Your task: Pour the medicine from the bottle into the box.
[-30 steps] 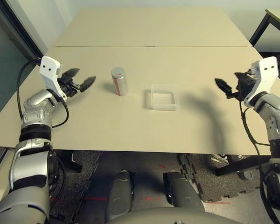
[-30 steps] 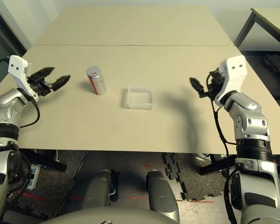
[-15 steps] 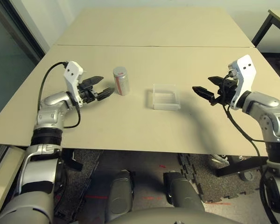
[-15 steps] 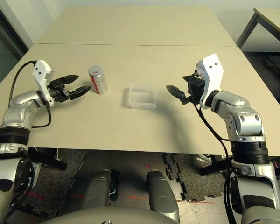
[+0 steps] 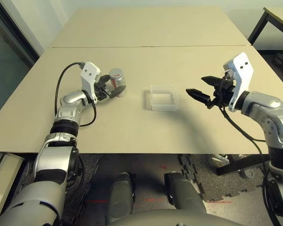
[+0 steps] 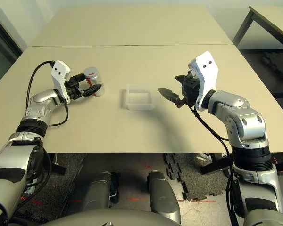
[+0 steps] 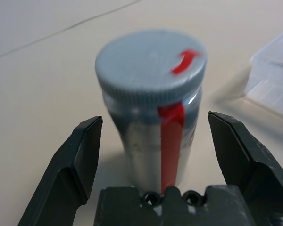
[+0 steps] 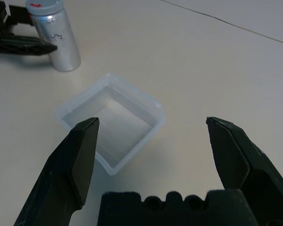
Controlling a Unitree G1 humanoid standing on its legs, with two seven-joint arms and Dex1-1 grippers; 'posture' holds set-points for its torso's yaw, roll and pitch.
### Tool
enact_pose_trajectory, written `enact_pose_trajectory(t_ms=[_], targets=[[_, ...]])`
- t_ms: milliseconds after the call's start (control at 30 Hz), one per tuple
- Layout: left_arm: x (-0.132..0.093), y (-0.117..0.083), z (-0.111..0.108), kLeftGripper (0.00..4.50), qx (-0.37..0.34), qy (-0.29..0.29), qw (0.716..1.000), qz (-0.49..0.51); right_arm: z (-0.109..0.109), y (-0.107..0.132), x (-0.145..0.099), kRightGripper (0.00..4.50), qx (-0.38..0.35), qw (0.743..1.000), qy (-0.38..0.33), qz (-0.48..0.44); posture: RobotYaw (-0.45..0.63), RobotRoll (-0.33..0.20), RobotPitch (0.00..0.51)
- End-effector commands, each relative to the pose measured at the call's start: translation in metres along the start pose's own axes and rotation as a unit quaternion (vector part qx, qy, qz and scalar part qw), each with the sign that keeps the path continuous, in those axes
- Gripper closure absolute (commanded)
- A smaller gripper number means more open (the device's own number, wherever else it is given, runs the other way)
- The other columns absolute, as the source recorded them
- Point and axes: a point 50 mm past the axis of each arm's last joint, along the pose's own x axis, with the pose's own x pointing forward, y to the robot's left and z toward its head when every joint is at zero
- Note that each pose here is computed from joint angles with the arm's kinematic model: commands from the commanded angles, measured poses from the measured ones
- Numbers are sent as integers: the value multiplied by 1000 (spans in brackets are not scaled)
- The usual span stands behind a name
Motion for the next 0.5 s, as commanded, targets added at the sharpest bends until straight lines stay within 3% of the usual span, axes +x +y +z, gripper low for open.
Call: enact_pose_trajectory(t_ms=[33,367,500], targets=[[5,-3,-4,16,4,12,1000,4,4,6,1,0,-2,1000,-3,10,-260,0,105],[15,-6,-5,16,-12,9,1000,27,9,5,1,0,-8,1000,-7,10,-263,0,100],[19,-9,-1,1331,-3,-1,1000,14,10,6,1,0,-8,1000,-8,11,-262,0,101]])
